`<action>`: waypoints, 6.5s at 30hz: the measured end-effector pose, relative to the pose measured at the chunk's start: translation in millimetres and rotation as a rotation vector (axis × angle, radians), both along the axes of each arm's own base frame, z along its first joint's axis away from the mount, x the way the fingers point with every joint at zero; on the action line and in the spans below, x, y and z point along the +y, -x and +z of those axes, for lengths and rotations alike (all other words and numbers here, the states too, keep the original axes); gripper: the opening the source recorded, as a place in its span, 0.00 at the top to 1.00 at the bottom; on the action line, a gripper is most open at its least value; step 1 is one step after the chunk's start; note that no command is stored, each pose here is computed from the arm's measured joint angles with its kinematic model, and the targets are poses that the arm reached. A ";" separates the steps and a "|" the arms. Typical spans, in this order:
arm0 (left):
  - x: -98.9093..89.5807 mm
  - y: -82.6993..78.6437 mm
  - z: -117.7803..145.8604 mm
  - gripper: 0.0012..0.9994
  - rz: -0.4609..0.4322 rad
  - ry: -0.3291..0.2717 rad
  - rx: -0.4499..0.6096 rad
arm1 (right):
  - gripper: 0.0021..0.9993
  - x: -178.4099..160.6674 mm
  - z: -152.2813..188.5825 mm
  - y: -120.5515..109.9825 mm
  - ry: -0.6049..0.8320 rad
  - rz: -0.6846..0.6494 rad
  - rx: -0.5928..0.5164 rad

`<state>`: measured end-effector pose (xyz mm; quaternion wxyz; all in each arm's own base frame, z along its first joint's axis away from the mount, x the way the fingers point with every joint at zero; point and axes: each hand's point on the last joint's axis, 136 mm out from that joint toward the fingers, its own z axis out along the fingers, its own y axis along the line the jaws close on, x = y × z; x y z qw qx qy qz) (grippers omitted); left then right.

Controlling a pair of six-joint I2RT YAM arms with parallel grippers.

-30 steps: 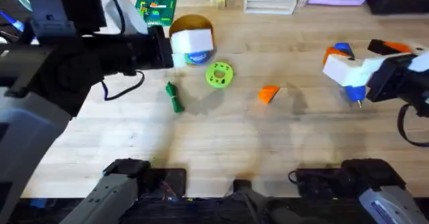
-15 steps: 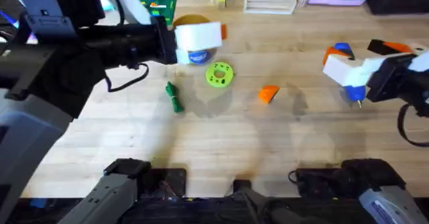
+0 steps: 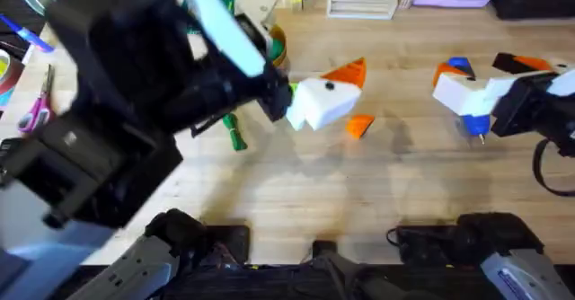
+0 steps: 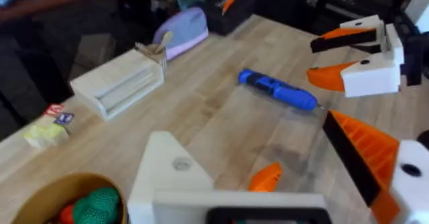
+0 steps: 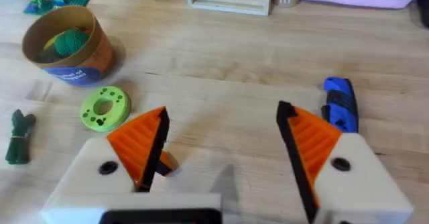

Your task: Pick up the gripper from the table and insert it into the empty holder that is missing its gripper. Then pick up a screw, insert it into the mounting hole, and use the screwdriver to tighten it. Finally, clean up the table by picking up the vegetable and placing it into the bucket.

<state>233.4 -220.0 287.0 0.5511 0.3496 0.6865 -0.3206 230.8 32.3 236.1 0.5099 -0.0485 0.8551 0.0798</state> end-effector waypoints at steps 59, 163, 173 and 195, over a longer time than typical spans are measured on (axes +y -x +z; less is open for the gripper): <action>31.2 81.1 -124.3 0.01 -0.024 0.066 -0.155 | 0.01 -0.6 -7.7 4.1 -0.012 -0.011 0.039; 32.7 78.7 -124.4 0.01 -0.007 0.064 -0.156 | 0.99 251.5 -69.1 18.2 -1.078 0.798 0.881; 32.6 78.7 -123.1 0.01 -0.003 0.088 -0.128 | 0.99 253.5 -56.5 17.8 -1.090 0.841 0.847; 34.0 76.6 -122.1 0.01 0.019 0.125 -0.079 | 0.99 280.5 -62.5 17.9 -1.060 0.780 0.766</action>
